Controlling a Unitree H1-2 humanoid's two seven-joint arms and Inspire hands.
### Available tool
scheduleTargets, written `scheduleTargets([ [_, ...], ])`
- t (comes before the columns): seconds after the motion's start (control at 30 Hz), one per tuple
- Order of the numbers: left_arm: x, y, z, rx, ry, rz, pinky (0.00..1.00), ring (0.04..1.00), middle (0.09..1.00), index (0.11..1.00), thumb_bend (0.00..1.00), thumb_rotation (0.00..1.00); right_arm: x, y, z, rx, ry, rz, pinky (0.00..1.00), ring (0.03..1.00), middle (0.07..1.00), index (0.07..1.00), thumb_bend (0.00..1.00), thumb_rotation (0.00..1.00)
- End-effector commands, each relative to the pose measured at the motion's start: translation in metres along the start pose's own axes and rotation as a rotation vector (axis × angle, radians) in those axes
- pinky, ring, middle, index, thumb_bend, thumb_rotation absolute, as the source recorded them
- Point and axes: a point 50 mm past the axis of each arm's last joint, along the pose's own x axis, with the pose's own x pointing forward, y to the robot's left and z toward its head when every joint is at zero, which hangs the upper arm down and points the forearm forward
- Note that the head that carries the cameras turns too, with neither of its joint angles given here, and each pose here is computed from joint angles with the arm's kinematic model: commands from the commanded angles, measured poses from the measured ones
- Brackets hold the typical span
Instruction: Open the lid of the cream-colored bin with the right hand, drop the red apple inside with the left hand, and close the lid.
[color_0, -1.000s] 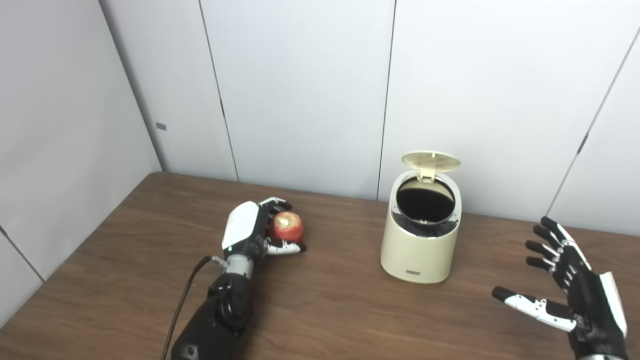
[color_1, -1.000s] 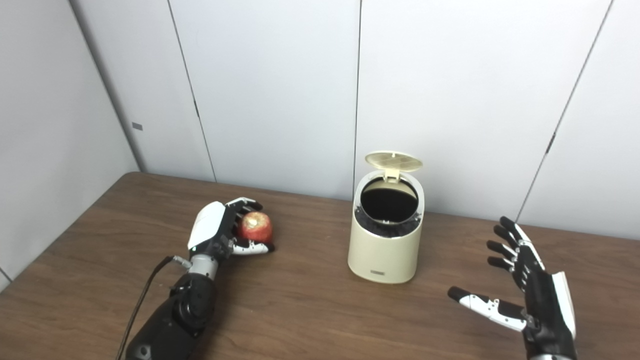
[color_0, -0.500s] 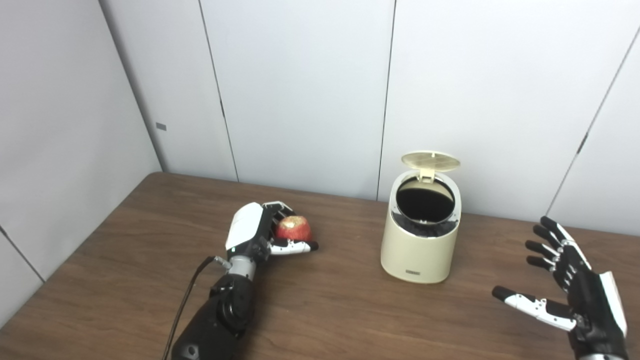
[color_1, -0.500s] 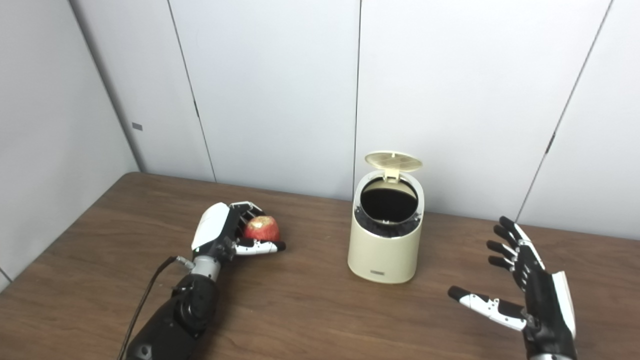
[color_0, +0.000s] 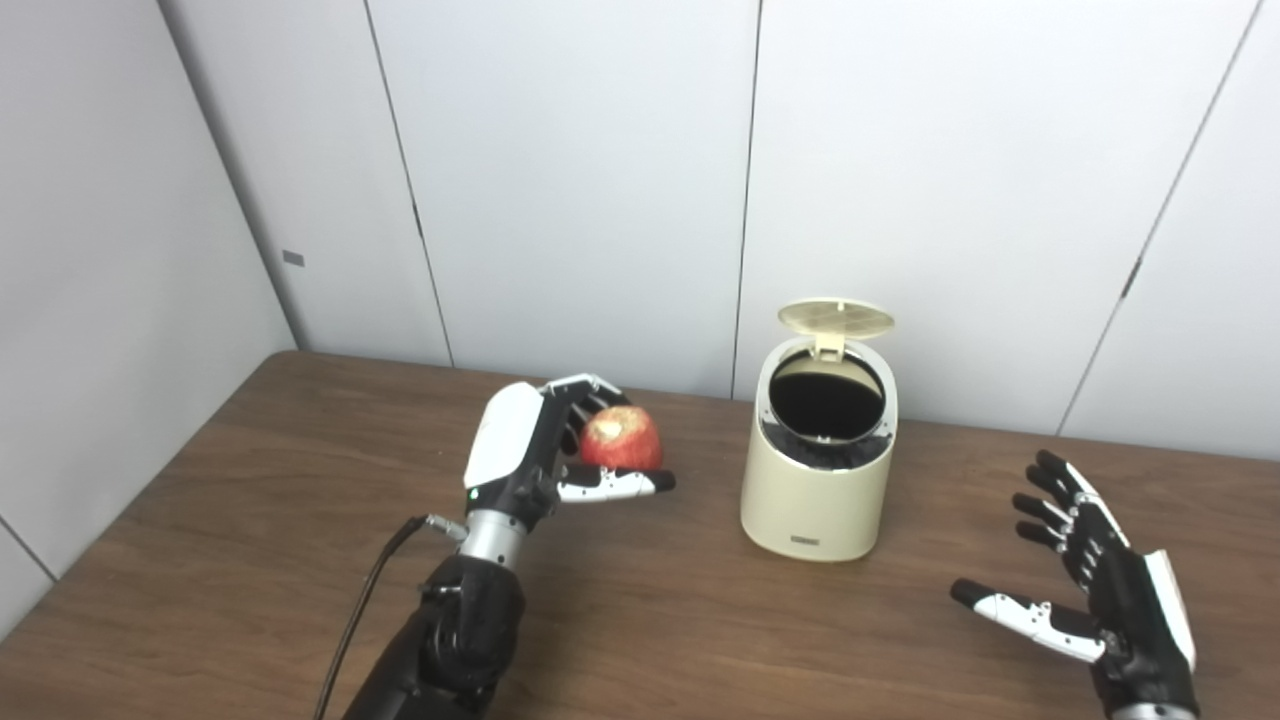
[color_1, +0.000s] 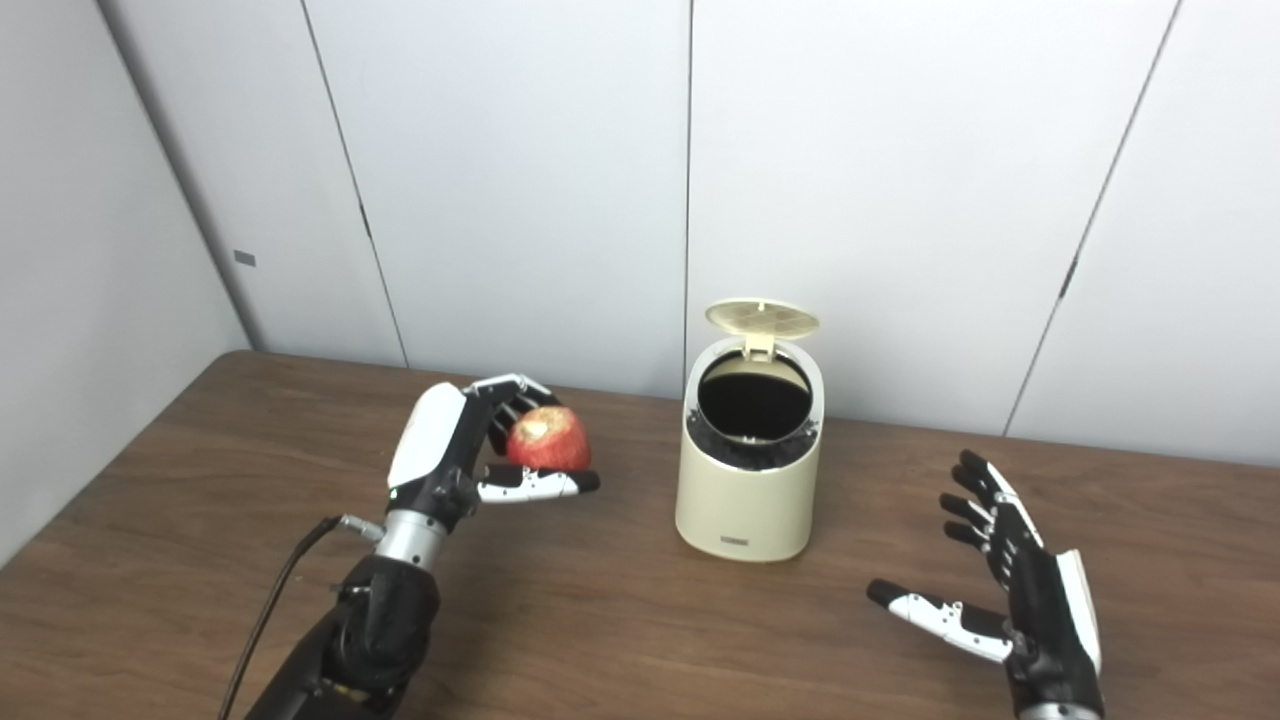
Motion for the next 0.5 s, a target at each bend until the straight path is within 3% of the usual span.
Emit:
scheduleTargets([
  [0.0,0.018,0.011,0.025,0.011,-0.092,0.049,0.33,0.4,0.478,0.526,0.5,0.0,0.013,-0.001,0.018,-0.002,-0.112,-0.018,0.74,0.814,0.877,0.881,0.79,0.21],
  [0.3,0.036,0.004,0.059,-0.044,-0.153,0.07,0.34,0.414,0.483,0.517,0.5,0.0,0.013,0.002,0.015,-0.026,-0.113,-0.031,0.72,0.795,0.872,0.872,0.79,0.2],
  [0.47,0.044,-0.009,0.071,-0.098,-0.149,0.074,0.33,0.41,0.482,0.52,0.5,0.0,0.013,0.005,0.015,-0.037,-0.107,-0.037,0.72,0.789,0.867,0.869,0.8,0.22],
])
